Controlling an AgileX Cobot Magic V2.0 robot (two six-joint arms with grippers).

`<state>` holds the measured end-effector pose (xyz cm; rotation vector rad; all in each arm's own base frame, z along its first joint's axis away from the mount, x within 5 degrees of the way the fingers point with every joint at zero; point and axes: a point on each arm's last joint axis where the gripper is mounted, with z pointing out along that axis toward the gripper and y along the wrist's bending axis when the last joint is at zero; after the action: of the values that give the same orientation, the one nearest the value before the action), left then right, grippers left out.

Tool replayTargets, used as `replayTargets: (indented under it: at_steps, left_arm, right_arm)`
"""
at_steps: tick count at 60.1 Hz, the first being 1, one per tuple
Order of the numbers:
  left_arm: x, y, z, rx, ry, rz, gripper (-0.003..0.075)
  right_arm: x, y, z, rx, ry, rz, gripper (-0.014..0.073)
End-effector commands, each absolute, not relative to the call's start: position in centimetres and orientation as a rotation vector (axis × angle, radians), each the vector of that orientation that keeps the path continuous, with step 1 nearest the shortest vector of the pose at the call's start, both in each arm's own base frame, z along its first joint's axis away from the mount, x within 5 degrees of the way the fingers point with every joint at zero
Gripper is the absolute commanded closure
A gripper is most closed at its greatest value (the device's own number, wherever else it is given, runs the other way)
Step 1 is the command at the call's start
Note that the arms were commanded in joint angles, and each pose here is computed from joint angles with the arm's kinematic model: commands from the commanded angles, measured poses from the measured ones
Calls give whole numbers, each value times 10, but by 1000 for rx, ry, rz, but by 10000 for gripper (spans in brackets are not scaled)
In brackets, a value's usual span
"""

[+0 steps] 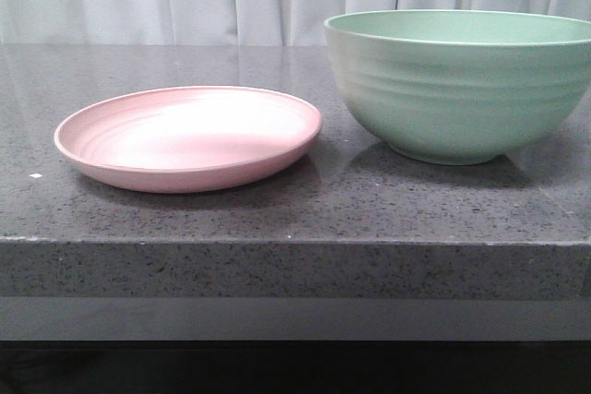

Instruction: Transfer banana from pink plate to green bowl

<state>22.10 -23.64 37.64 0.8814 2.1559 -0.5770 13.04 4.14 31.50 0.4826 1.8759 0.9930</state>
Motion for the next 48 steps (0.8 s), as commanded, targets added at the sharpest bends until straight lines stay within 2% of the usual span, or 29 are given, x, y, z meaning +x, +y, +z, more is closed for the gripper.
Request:
replayTargets:
  at_steps: [1, 7, 15, 34, 48]
  left_arm:
    - [212, -238, 403, 848, 2028, -644, 573]
    - [211, -239, 403, 853, 2031, -644, 573]
    - [211, -239, 403, 853, 2031, -644, 573]
    - [211, -239, 403, 853, 2031, -644, 573]
    - [211, -239, 403, 853, 2031, -644, 573]
  right_arm:
    - [140, 48, 331, 449, 1797, 1132, -16]
    - [149, 55, 335, 412, 1730, 1285, -16]
    - [166, 58, 337, 378, 1653, 1345, -16]
    - [210, 72, 343, 274, 1717, 1472, -16]
    - [237, 106, 353, 163, 1768, 1550, -16]
